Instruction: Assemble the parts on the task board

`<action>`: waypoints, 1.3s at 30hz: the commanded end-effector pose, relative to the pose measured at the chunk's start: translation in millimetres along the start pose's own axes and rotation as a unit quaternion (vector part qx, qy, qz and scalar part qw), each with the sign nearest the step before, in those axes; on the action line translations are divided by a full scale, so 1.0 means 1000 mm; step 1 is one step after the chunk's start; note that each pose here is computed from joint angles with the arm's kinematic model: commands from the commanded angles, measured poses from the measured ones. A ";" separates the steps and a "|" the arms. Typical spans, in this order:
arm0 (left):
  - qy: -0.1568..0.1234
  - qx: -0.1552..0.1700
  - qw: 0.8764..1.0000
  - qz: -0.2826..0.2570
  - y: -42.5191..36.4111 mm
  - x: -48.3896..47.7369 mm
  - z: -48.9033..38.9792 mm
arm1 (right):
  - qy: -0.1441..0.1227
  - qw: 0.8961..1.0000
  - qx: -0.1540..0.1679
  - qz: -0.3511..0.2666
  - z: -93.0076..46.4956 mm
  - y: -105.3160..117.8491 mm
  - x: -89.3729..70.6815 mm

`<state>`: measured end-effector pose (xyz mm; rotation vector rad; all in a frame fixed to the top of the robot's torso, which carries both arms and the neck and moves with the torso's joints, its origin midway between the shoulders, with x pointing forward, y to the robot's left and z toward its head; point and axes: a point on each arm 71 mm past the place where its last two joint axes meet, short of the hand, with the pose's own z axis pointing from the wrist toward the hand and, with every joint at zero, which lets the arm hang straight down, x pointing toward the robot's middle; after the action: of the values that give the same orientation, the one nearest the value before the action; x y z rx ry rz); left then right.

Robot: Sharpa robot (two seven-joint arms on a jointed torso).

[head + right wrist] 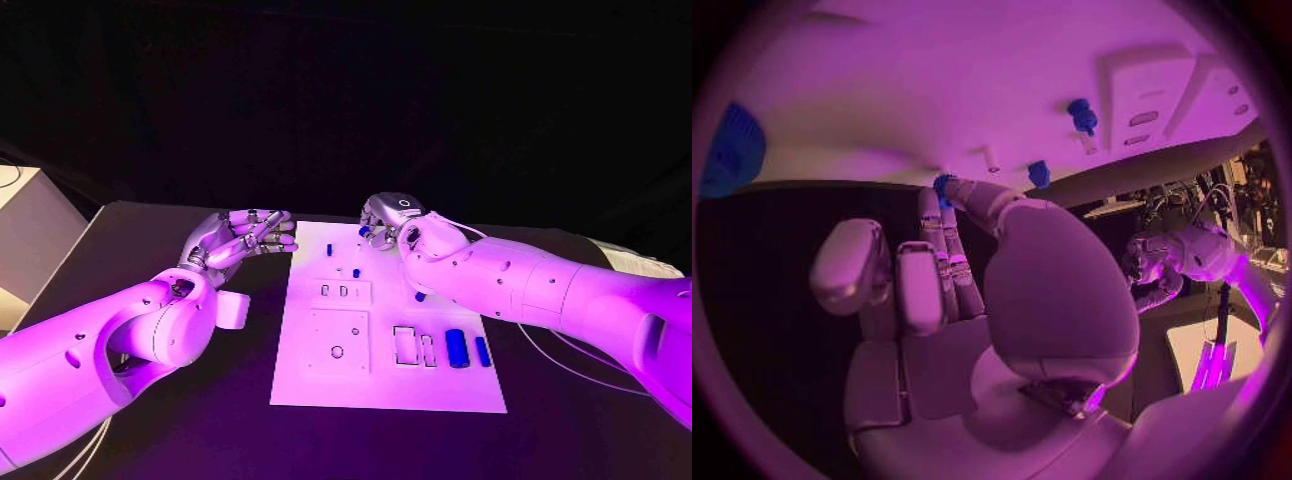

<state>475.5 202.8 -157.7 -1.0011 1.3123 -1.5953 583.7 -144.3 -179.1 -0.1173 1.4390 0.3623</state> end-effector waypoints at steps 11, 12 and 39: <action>0.003 0.004 1.000 0.000 -0.0014 0.0017 0.0006 | 0.012 1.000 -0.004 -0.011 0.001 -0.001 0.002; 0.003 0.004 1.000 0.000 -0.0014 0.0016 0.0006 | 0.011 1.000 -0.004 -0.010 0.001 -0.001 0.002; -0.011 0.002 1.000 0.009 0.0002 -0.0121 -0.0004 | -0.038 0.995 0.023 0.090 -0.048 -0.066 -0.040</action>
<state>479.6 215.1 -160.4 -1.0108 1.3048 -1.5593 556.6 -225.3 -157.6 -0.0043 1.3887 0.4038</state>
